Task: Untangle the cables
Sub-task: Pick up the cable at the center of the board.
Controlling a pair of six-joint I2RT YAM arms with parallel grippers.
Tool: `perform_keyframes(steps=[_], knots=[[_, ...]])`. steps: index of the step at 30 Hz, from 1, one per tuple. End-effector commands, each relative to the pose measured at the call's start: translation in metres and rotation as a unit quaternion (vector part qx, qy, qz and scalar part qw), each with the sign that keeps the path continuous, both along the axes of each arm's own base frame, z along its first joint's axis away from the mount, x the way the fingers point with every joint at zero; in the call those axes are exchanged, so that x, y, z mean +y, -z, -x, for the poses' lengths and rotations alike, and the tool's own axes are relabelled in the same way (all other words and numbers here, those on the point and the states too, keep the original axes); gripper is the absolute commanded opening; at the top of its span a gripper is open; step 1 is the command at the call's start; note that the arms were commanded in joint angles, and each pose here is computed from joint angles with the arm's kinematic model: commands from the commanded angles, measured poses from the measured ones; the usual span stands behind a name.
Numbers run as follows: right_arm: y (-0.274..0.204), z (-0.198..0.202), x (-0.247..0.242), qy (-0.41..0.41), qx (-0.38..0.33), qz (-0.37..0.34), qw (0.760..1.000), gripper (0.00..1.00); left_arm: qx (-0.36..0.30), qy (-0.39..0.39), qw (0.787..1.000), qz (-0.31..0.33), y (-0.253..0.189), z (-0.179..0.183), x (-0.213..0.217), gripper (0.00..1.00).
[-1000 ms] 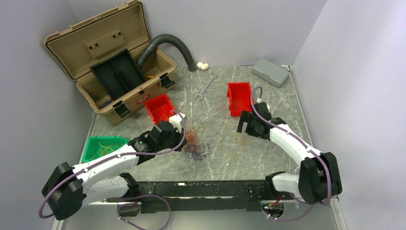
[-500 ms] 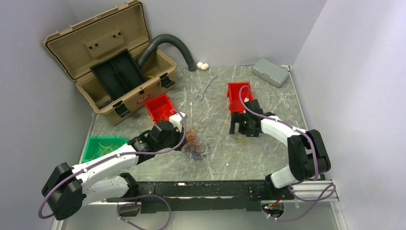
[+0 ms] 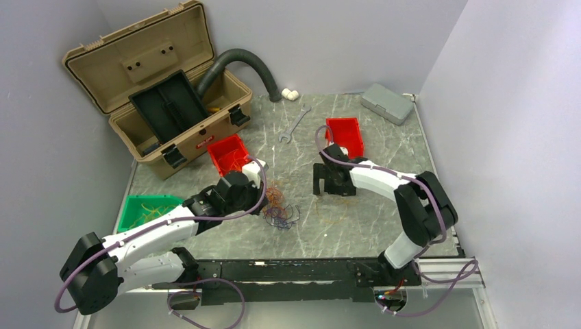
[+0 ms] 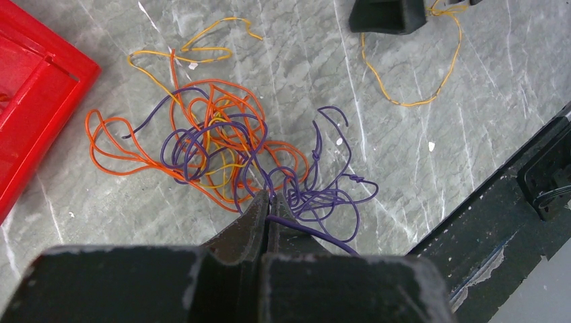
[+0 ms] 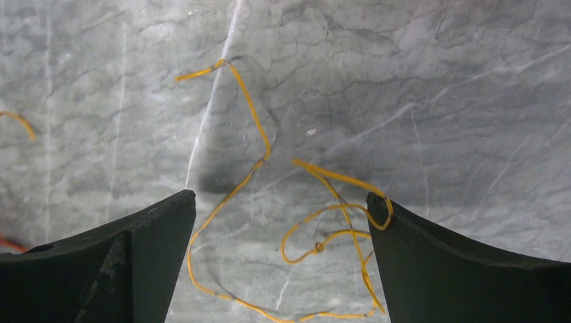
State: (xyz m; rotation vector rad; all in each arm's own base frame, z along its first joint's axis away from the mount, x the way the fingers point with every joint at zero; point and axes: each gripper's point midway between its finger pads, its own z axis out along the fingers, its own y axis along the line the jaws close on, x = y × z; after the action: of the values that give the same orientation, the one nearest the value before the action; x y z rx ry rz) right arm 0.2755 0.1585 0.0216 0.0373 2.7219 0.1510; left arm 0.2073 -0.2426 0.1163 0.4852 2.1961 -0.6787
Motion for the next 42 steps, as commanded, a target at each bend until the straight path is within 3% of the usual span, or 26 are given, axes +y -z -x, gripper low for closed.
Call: perform_keyframes(steps=[1, 11, 16, 18, 22, 24, 26, 27, 33, 42], knots=[[0.004, -0.005, -0.007, 0.052, -0.002, 0.053, 0.997, 1.00, -0.029, 0.003, 0.999, 0.018, -0.021, -0.008, -0.007, 0.00], [0.014, 0.009, -0.002, 0.059, 0.012, 0.076, 0.995, 1.00, -0.031, 0.006, 0.999, 0.015, -0.021, -0.004, -0.003, 0.00], [0.017, 0.022, -0.004, 0.054, 0.019, 0.062, 0.996, 0.87, -0.033, -0.008, 0.999, 0.012, -0.018, -0.007, 0.001, 0.00], [0.020, 0.025, -0.006, 0.050, 0.026, 0.067, 0.996, 0.75, -0.031, -0.006, 0.999, 0.013, -0.016, -0.005, 0.000, 0.00], [0.021, 0.025, -0.008, 0.045, 0.028, 0.074, 0.996, 0.37, -0.031, -0.006, 0.999, 0.012, -0.016, -0.006, 0.000, 0.00], [0.016, 0.022, -0.010, 0.041, 0.019, 0.081, 0.996, 0.24, -0.032, -0.008, 0.999, 0.011, -0.017, -0.007, 0.001, 0.00], [0.009, 0.016, -0.013, 0.040, 0.010, 0.091, 0.995, 0.03, -0.033, -0.007, 0.999, 0.010, -0.018, -0.007, 0.000, 0.00], [0.004, 0.014, -0.014, 0.039, 0.004, 0.096, 0.995, 0.00, -0.033, -0.007, 0.999, 0.009, -0.019, -0.007, 0.000, 0.00], [-0.040, -0.004, -0.002, 0.018, -0.055, 0.059, 0.997, 0.00, -0.030, -0.008, 0.999, 0.010, -0.020, -0.007, 0.000, 0.00], [-0.149, -0.038, -0.012, 0.026, -0.195, -0.010, 0.980, 0.00, -0.023, -0.004, 1.000, 0.014, -0.020, -0.007, -0.005, 0.00]])
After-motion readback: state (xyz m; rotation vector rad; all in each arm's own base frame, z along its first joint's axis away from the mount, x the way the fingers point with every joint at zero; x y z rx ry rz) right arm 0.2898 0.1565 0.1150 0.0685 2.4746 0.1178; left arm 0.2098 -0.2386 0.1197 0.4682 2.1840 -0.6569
